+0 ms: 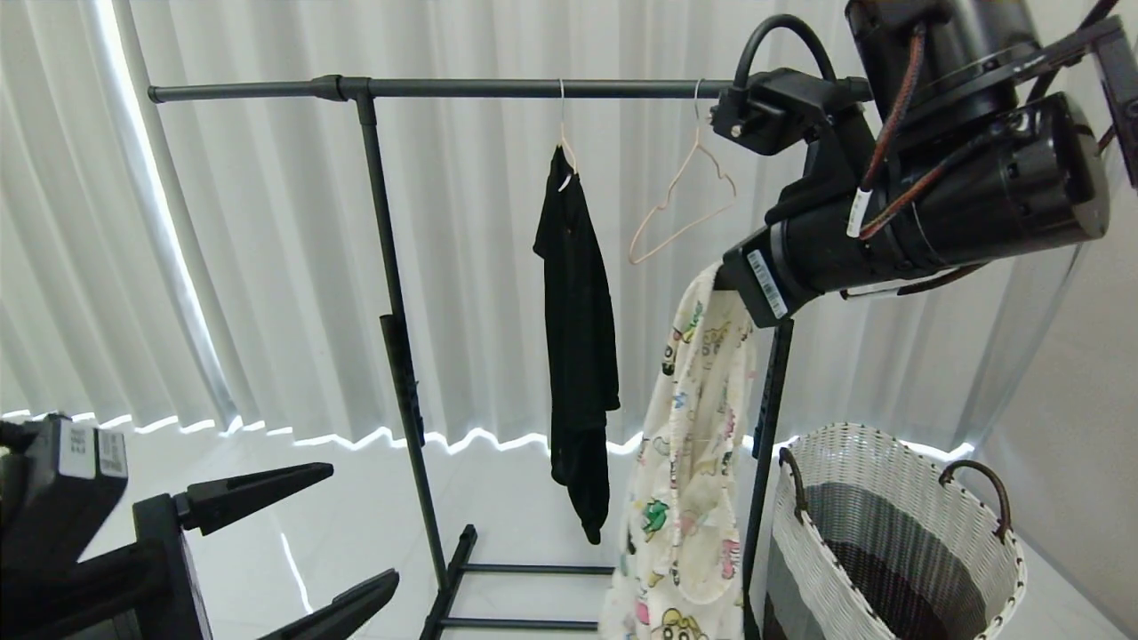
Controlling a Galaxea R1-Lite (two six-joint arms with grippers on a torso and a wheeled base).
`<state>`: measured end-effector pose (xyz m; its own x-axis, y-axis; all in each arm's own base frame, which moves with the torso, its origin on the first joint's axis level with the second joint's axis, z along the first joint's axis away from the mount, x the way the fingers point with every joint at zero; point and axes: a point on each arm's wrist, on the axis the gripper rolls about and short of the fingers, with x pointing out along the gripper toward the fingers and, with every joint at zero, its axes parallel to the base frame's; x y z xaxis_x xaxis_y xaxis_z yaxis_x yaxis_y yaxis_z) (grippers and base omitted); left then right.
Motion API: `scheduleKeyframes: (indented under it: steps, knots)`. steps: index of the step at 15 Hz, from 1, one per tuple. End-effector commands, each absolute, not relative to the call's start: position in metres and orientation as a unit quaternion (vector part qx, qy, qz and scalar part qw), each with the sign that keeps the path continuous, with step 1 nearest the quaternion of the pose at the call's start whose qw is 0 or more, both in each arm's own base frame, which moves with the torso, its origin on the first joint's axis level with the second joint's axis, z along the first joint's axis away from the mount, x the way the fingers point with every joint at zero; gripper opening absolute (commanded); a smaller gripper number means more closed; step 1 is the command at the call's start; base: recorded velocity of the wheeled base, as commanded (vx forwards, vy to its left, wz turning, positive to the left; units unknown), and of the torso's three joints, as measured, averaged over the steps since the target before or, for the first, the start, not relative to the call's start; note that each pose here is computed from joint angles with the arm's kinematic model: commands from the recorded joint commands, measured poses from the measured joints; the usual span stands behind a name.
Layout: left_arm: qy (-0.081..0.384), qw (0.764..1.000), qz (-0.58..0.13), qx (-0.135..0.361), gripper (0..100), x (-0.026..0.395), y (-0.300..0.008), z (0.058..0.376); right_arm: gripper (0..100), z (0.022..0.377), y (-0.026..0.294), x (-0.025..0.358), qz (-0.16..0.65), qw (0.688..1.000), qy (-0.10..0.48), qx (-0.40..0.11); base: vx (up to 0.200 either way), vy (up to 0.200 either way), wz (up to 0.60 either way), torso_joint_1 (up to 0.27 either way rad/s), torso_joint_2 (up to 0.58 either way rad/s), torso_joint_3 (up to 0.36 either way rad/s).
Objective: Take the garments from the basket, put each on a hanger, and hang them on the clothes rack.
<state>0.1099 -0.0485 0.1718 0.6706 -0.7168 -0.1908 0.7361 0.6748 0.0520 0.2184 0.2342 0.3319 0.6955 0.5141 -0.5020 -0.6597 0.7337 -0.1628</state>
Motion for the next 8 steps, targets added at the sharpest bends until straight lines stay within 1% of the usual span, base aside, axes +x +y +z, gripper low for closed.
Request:
scheduleKeyframes:
  steps: [1,2,4,5,6,7,8]
  knots:
    - [0.067,0.897,-0.436,0.009,100,0.12,-0.069,0.2,0,0.328,0.255,0.221,0.34,0.9,0.213,-0.171,0.0,0.0,0.0,0.0,0.0,0.0]
    - [0.069,0.894,-0.442,-0.015,100,0.124,-0.079,0.209,0,0.328,0.263,0.22,0.348,0.897,0.209,-0.172,0.0,0.0,0.0,0.0,0.0,0.0]
    - [0.077,0.889,-0.45,-0.042,100,0.132,-0.102,0.223,0,0.321,0.281,0.217,0.366,0.889,0.21,-0.178,0.0,0.0,0.0,0.0,0.0,0.0]
    - [0.084,0.89,-0.447,-0.045,100,0.139,-0.114,0.225,0,0.314,0.291,0.215,0.374,0.882,0.217,-0.185,0.0,0.0,0.0,0.0,0.0,0.0]
    - [0.087,0.891,-0.444,-0.043,100,0.142,-0.119,0.226,0,0.31,0.295,0.215,0.376,0.88,0.221,-0.189,0.0,0.0,0.0,0.0,0.0,0.0]
    - [0.101,0.894,-0.435,-0.039,100,0.151,-0.132,0.223,0,0.302,0.304,0.214,0.383,0.873,0.229,-0.197,0.0,0.0,0.0,0.0,0.0,0.0]
    - [0.114,0.898,-0.423,-0.034,100,0.159,-0.139,0.218,0,0.297,0.309,0.213,0.386,0.87,0.233,-0.201,0.0,0.0,0.0,0.0,0.0,0.0]
